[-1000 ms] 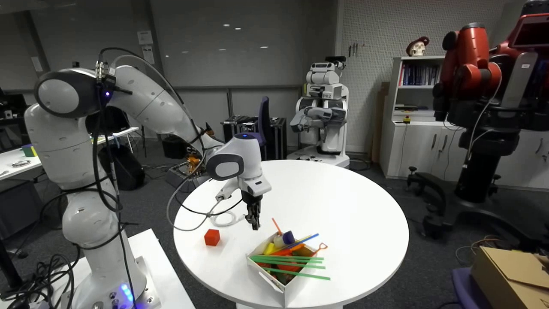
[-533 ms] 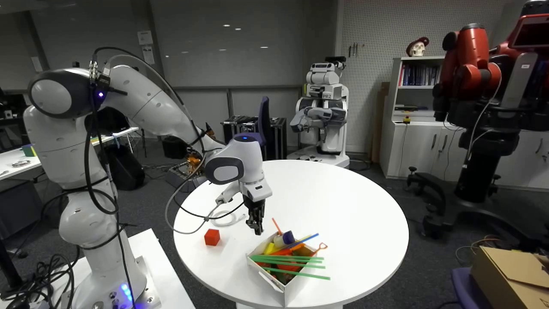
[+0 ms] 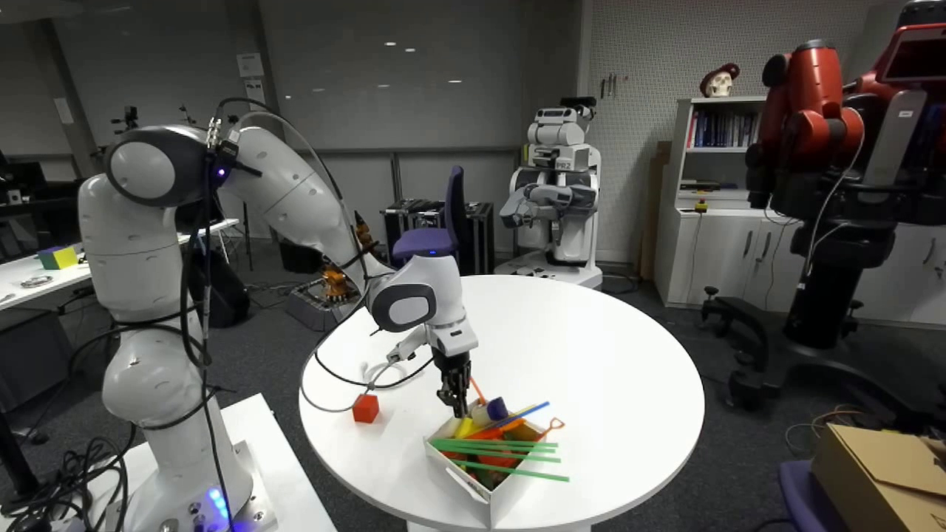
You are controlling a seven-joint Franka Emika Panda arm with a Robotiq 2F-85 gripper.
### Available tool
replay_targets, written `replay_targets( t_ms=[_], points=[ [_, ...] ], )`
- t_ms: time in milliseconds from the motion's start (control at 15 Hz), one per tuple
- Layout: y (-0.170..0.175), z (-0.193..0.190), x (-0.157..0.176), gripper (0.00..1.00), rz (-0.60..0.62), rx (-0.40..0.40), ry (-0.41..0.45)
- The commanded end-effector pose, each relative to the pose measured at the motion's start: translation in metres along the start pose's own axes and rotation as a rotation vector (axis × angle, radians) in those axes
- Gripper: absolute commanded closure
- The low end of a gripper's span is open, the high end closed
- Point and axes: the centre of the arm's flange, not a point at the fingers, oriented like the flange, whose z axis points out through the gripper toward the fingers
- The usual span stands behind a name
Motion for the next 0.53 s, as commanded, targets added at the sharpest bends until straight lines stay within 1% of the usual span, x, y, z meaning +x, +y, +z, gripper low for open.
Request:
replay_targets(
  t_ms=[0,67,133,200,267,400,467],
  points=[
    [-0.0122,0.0127,0.0099,0.96,-0.004,-0.031,0.032],
    [-0.0139,0.0155,0.0106,0.96,-0.01,-0.039,0.031],
    [-0.0156,0.0178,0.0113,0.61,-0.014,-0.043,0.032],
    [-0.0165,0.0181,0.0111,0.59,-0.019,-0.045,0.028],
    [-0.0175,0.018,0.0111,0.53,-0.023,-0.044,0.026],
    [-0.0191,0.017,0.0088,0.36,-0.03,-0.042,0.029],
    [-0.0198,0.0156,0.0077,0.29,-0.035,-0.04,0.029]
  ],
)
